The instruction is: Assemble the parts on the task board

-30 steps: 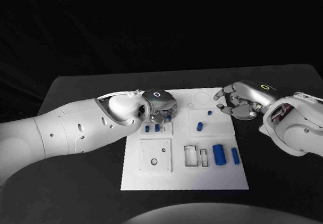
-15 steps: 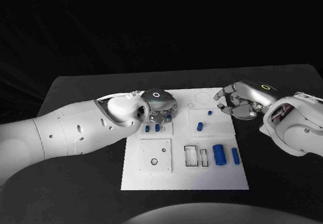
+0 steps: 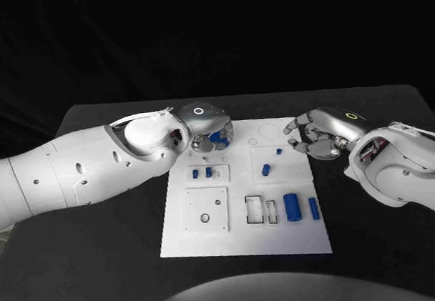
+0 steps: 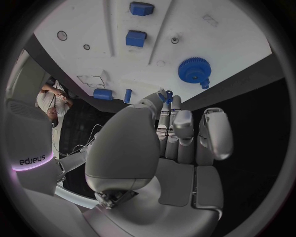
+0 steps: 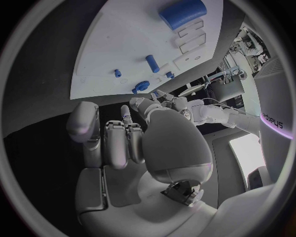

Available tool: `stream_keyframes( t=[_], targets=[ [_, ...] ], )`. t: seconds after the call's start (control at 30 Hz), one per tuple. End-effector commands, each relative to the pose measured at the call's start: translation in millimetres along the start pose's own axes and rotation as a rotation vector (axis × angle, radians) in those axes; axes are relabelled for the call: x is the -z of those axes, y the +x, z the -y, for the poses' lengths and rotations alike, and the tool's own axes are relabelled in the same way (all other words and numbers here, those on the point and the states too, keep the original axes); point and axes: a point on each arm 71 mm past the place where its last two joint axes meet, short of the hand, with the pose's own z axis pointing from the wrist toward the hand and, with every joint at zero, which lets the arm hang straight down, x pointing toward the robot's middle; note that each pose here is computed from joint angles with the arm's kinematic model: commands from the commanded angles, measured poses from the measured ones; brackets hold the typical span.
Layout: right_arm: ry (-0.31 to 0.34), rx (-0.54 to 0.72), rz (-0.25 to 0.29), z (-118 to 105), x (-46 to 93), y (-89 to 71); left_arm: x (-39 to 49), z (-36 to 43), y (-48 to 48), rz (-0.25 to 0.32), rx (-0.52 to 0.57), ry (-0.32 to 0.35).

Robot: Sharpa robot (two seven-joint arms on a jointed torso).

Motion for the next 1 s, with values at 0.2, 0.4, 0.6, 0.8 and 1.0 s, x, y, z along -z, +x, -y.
stream_keyframes(
  t=[0.2, 0.4, 0.6, 0.8, 1.0],
  targets=[
    [0.004, -0.001, -0.011, 1, -0.7, 1.2, 6.7, -4.3, -2.4, -0.077, 0.010, 0.013],
    [0.006, -0.004, -0.018, 1, -0.2, 2.3, 12.6, -8.6, 3.3, -0.132, 0.016, 0.002],
    [0.005, -0.007, -0.019, 2, 0.3, 3.2, 16.7, -11.1, 10.4, -0.145, 0.000, -0.005],
    [0.003, -0.007, -0.020, 1, 0.4, 4.1, 19.2, -10.9, 16.2, -0.136, -0.023, -0.007],
    [0.002, -0.009, -0.023, 1, 0.4, 4.9, 21.6, -12.5, 20.2, -0.134, -0.038, -0.014]
  ],
)
